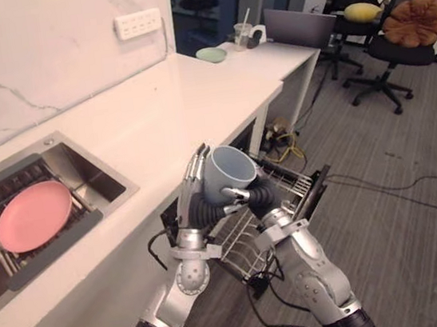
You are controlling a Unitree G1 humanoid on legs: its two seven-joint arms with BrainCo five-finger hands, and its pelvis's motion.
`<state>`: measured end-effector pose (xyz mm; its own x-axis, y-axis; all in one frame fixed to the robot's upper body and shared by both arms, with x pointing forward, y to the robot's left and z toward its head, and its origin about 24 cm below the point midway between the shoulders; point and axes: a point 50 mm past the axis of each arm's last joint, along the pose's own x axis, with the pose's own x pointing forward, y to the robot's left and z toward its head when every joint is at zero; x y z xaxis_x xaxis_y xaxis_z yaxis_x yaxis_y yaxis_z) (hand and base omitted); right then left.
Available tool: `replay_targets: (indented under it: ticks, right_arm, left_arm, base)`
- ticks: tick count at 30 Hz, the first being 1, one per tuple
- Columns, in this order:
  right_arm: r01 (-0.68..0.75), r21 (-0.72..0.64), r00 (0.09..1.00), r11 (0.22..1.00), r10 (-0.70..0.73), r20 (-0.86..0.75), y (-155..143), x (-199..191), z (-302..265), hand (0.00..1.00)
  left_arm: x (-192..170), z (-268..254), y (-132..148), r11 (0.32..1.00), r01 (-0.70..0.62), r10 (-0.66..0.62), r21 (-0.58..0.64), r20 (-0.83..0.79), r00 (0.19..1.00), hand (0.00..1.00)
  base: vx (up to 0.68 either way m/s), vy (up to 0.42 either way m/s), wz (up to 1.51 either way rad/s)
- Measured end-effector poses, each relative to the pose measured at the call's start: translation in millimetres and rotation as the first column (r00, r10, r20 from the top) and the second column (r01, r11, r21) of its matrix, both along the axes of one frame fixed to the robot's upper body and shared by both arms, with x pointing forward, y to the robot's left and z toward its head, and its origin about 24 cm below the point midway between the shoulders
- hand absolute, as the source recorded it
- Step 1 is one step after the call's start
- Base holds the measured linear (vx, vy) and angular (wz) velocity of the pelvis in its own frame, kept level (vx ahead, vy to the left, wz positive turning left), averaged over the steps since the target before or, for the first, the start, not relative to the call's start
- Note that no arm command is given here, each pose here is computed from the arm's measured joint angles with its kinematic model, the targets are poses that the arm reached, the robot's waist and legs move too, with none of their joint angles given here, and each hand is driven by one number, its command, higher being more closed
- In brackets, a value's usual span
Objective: Walk over to the sink, pick up the cup, carry it to the dishwasher, place the cup inside the dishwasher, then close the dishwasher door
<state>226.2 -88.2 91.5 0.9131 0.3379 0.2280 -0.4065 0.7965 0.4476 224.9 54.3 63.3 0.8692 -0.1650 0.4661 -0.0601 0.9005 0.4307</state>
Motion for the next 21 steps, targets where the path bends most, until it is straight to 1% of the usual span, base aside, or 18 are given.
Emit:
replay_targets:
  ticks: [6,10,13,15,18,21]
  right_arm:
    - [0.026,0.022,1.000,0.999,-0.026,-0.003,0.4,1.2,1.5,1.00]
    - [0.049,0.031,0.999,0.998,-0.048,-0.015,0.4,1.8,1.5,1.00]
    - [0.080,0.032,0.996,0.996,-0.079,-0.030,-1.8,2.5,0.9,1.00]
    - [0.113,0.040,0.993,0.993,-0.112,-0.036,-5.3,3.3,0.9,1.00]
    - [0.198,0.072,0.980,0.977,-0.196,-0.039,-14.6,5.5,2.9,1.00]
    - [0.279,0.095,0.960,0.955,-0.276,-0.045,-25.8,5.7,2.9,1.00]
  left_arm:
    - [2.2,-1.2,3.9,1.000,-0.018,0.018,-0.023,-0.020,1.000,0.00]
    - [3.6,-10.5,9.1,0.998,-0.053,0.049,-0.042,-0.080,0.996,0.00]
    - [0.2,-15.3,10.1,0.997,-0.056,0.050,-0.051,-0.111,0.993,0.00]
    - [-0.9,-17.5,11.2,0.996,-0.058,0.050,-0.061,-0.128,0.990,0.00]
    - [-0.7,-18.4,14.1,0.995,-0.072,0.063,-0.064,-0.134,0.989,0.00]
    - [-0.8,-20.9,20.0,0.990,-0.107,0.092,-0.093,-0.159,0.983,0.00]
  base:
    - [0.00,0.000,0.00]
    - [0.00,0.000,0.00]
    - [0.00,0.000,0.00]
    - [0.00,0.000,0.00]
    - [0.00,0.000,0.00]
    - [0.00,0.000,0.00]
